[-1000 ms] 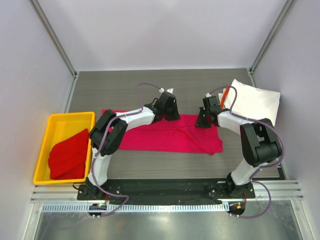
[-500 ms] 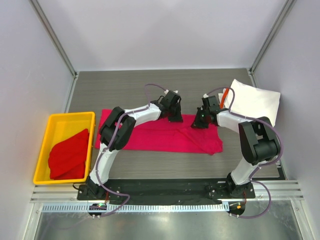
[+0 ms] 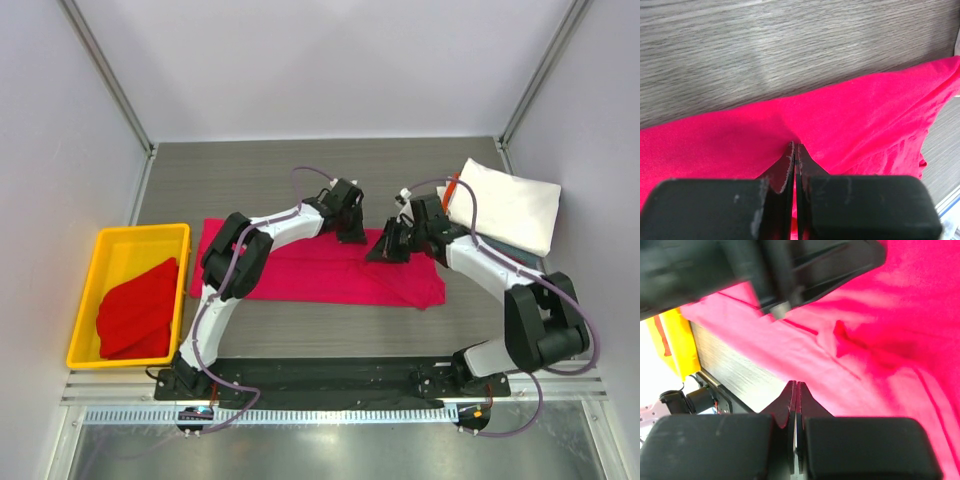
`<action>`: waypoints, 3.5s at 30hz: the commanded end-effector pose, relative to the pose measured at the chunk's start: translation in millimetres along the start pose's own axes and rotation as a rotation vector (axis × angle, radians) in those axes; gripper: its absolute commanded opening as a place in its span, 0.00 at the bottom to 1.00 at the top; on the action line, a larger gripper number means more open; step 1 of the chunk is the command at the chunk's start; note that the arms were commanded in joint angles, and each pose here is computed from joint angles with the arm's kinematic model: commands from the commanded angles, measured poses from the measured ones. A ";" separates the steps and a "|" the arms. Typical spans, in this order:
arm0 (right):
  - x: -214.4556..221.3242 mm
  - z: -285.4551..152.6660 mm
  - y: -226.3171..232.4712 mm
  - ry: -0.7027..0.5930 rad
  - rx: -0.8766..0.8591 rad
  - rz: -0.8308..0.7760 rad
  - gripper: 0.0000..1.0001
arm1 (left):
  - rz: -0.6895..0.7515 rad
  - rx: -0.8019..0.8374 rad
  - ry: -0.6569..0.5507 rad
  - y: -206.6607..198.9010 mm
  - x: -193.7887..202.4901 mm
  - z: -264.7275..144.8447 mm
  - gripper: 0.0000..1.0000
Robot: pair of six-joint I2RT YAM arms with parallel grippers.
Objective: Fold and stack the t-shirts
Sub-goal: Fold the tshirt
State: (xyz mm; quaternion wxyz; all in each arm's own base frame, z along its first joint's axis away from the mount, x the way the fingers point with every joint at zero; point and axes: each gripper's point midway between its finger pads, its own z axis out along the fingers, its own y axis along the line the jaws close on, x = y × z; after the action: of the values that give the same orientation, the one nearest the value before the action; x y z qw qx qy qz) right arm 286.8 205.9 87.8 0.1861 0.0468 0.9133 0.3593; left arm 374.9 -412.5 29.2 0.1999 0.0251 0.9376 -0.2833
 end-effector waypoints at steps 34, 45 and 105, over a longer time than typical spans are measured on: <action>60.0 -12.8 0.3 0.111 0.155 -0.128 0.02 | -0.006 -0.024 0.035 8.6 6.0 -0.7 0.00; 31.6 -53.3 1.4 -0.076 0.288 -0.177 0.38 | 0.026 0.041 -0.010 -7.1 -4.0 -15.0 0.00; -55.2 -29.2 -122.0 -0.275 0.555 0.111 0.01 | -0.032 -0.158 -0.042 -40.3 66.5 -49.2 0.23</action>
State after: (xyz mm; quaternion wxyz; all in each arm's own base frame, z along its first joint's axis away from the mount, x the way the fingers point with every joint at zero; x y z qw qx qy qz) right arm 325.3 84.3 41.8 0.2569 0.1937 0.9426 0.0893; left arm 278.8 -424.8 50.6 0.1943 -0.0073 0.9573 -0.2139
